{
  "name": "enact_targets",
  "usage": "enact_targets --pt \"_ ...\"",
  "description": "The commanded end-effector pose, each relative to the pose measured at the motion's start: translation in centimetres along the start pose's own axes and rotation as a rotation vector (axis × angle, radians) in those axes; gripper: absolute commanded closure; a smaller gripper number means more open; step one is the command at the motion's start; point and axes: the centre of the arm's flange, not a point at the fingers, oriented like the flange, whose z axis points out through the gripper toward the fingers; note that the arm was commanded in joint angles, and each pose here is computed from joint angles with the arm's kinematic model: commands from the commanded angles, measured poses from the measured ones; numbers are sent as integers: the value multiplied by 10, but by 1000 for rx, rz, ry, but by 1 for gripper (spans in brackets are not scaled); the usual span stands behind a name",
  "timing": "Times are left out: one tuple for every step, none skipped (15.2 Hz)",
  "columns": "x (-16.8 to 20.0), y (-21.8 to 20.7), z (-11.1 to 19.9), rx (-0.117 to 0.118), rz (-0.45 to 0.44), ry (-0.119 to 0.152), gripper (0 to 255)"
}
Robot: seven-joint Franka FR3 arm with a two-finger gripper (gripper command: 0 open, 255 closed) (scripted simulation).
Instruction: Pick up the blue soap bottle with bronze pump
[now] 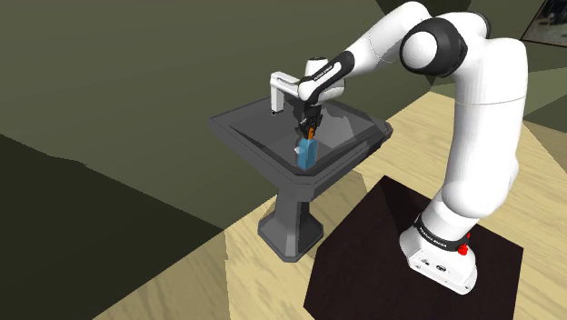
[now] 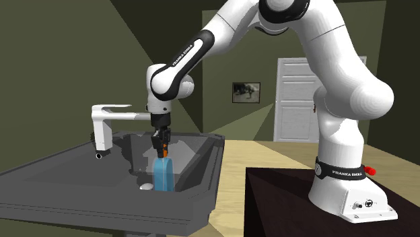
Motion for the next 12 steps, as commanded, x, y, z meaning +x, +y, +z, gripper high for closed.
enact_targets --pt "0 0 0 0 0 -1 255" --pt "0 0 0 0 0 -1 255" --pt "0 0 0 0 0 -1 255" --pt "0 0 1 0 0 -1 255" --pt "0 0 -4 0 0 -1 255" --pt "0 0 -10 0 0 -1 255" --pt "0 0 -15 0 0 -1 255" --pt "0 0 -20 0 0 -1 255" --pt "-1 0 -25 0 0 -1 255" --pt "-1 0 -31 0 0 -1 255" --pt "-1 0 -36 0 0 -1 255" --pt "-1 0 -41 0 0 -1 255"
